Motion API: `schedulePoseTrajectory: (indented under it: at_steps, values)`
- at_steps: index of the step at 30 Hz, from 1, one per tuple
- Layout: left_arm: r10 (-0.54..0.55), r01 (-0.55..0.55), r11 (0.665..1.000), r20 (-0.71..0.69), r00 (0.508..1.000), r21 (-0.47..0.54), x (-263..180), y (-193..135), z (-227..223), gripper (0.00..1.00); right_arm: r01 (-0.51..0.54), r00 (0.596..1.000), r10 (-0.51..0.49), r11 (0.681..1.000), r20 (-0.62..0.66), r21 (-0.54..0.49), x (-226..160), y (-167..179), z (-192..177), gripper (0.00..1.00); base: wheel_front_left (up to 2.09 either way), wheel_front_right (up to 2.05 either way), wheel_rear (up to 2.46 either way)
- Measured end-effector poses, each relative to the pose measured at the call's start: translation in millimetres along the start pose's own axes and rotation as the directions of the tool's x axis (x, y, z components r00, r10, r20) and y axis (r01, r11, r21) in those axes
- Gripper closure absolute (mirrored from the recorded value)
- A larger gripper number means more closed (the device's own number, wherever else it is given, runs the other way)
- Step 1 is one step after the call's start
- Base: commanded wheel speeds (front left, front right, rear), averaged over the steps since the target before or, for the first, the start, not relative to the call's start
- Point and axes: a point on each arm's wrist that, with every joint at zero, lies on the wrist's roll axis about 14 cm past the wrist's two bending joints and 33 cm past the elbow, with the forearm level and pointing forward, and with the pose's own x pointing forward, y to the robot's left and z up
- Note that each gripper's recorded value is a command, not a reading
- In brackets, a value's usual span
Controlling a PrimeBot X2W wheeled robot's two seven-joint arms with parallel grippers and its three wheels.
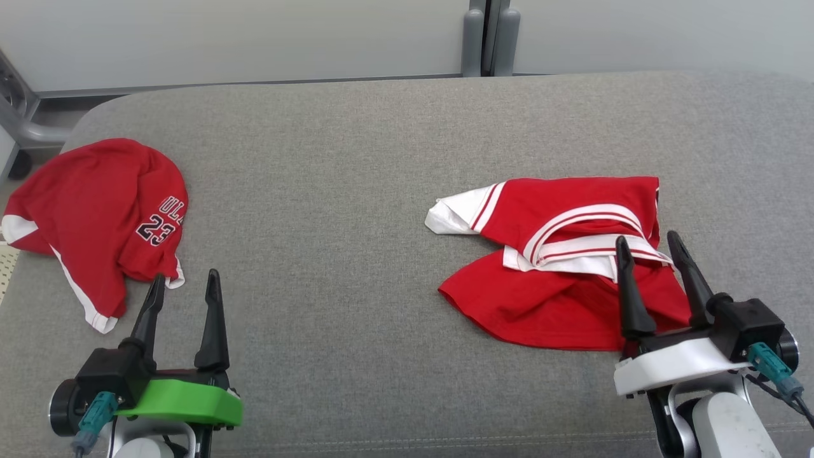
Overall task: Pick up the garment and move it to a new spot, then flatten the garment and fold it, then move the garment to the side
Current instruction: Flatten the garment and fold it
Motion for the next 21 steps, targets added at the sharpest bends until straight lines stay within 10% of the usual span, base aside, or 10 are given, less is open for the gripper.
schedulePoseTrajectory:
  at_steps: [21]
  values:
    - [0.039,-0.039,0.999,-0.004,0.999,0.021,-24,10,2,0.0,-0.034,0.998,0.036,0.999,-0.059,0.031,-39,19,-13,0.0,0.0,0.0,0.0]
